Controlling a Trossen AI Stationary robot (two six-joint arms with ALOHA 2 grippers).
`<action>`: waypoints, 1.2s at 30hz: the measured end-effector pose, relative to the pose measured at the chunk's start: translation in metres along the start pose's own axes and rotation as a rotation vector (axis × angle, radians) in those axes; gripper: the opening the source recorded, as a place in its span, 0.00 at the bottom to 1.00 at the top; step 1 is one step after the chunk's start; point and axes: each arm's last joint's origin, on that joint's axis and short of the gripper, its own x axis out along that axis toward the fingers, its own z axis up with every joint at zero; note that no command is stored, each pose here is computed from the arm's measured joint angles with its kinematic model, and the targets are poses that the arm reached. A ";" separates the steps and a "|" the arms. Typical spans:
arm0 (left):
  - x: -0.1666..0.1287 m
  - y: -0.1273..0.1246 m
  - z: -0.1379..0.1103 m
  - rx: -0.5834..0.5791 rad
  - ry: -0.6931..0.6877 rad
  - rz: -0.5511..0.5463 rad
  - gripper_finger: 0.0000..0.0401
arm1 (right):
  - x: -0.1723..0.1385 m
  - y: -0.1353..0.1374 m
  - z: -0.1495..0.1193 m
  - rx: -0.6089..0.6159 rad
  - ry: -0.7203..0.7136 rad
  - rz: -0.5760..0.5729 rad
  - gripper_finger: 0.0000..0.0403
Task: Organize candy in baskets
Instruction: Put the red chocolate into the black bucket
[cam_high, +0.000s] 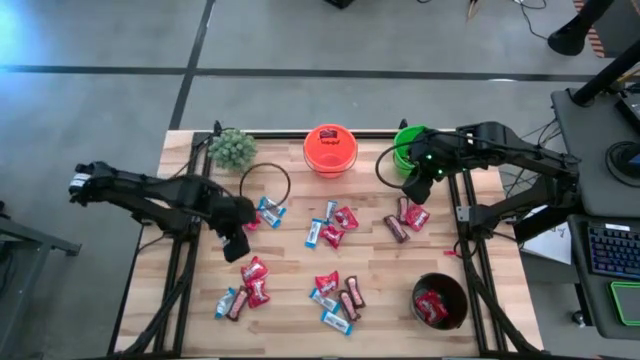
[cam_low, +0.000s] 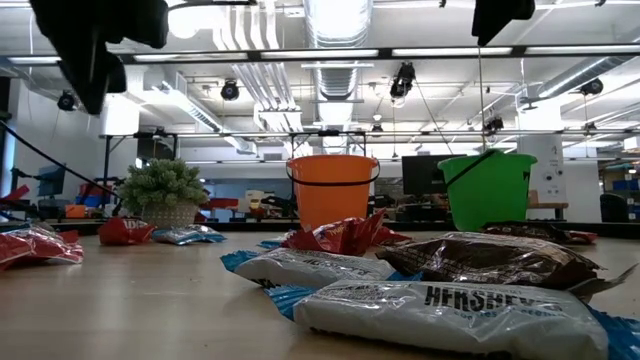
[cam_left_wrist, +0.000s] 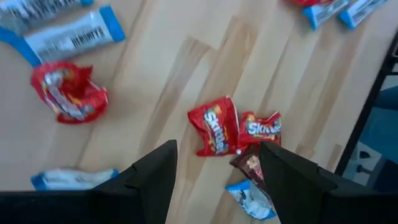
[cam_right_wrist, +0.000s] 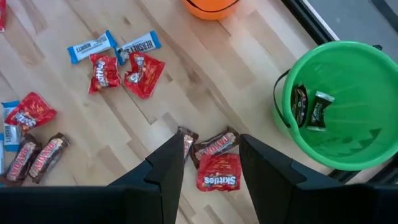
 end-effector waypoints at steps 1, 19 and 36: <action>0.003 -0.002 -0.002 -0.022 0.010 0.007 0.52 | 0.000 0.000 0.000 -0.003 0.000 0.000 0.36; 0.077 -0.026 -0.026 -0.240 0.092 0.114 0.52 | 0.000 0.000 -0.001 -0.052 0.010 -0.001 0.36; 0.113 -0.043 -0.028 -0.192 0.176 0.214 0.52 | 0.000 0.000 -0.002 -0.029 0.025 0.024 0.36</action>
